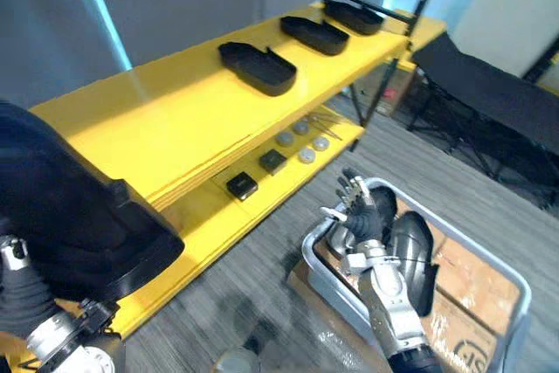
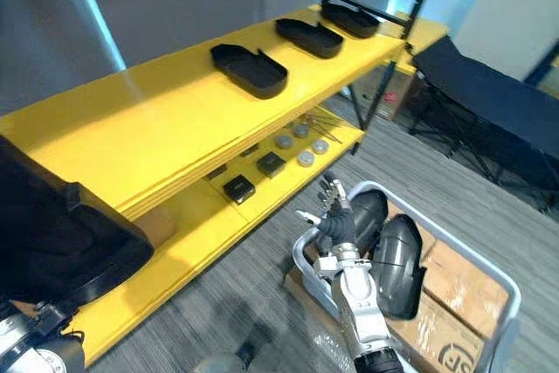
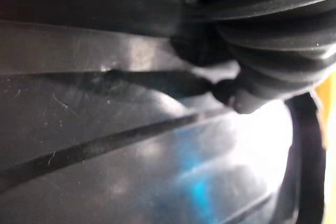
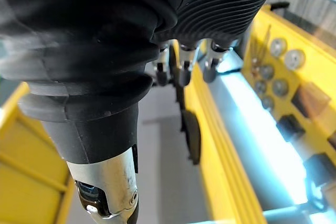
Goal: Walk over and take plastic housings, then place them on the shelf
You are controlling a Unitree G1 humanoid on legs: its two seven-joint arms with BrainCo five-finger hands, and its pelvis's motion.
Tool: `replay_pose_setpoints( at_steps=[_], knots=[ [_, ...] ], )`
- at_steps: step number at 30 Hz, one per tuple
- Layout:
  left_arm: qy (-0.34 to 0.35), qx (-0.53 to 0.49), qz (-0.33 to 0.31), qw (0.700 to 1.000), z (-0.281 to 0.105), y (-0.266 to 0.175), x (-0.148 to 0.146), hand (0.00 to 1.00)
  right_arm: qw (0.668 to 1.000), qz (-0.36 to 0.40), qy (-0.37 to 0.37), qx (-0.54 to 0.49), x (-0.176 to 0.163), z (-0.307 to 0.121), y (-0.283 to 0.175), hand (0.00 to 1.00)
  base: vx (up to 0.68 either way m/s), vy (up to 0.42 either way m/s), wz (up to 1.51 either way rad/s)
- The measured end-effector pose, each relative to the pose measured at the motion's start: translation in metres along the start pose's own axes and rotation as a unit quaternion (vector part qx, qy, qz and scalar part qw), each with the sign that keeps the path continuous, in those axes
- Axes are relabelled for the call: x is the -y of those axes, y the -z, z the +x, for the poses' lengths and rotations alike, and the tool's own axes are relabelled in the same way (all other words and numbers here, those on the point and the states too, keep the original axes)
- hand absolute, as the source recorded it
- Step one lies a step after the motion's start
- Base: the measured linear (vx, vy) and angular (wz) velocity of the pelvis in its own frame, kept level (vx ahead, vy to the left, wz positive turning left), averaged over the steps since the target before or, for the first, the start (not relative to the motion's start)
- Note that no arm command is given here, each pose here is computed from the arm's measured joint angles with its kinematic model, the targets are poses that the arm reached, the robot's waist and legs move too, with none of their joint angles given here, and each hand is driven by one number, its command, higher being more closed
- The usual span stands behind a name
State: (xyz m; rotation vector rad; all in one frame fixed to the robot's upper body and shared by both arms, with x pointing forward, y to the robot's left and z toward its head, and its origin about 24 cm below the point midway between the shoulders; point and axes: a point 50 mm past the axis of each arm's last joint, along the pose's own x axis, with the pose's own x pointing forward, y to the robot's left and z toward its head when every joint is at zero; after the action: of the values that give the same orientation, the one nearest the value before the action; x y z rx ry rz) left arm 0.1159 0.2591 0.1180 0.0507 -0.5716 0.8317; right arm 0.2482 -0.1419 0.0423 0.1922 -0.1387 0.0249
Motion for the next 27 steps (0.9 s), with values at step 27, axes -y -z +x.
replay_pose_setpoints(
  at_steps=[27],
  knots=[
    [0.122,-0.062,-0.083,0.987,-0.016,0.017,0.041,1.00,0.999,-0.019,0.024,0.009,0.027,-0.025,-0.002,0.00,0.01,0.039,0.27]
  ],
)
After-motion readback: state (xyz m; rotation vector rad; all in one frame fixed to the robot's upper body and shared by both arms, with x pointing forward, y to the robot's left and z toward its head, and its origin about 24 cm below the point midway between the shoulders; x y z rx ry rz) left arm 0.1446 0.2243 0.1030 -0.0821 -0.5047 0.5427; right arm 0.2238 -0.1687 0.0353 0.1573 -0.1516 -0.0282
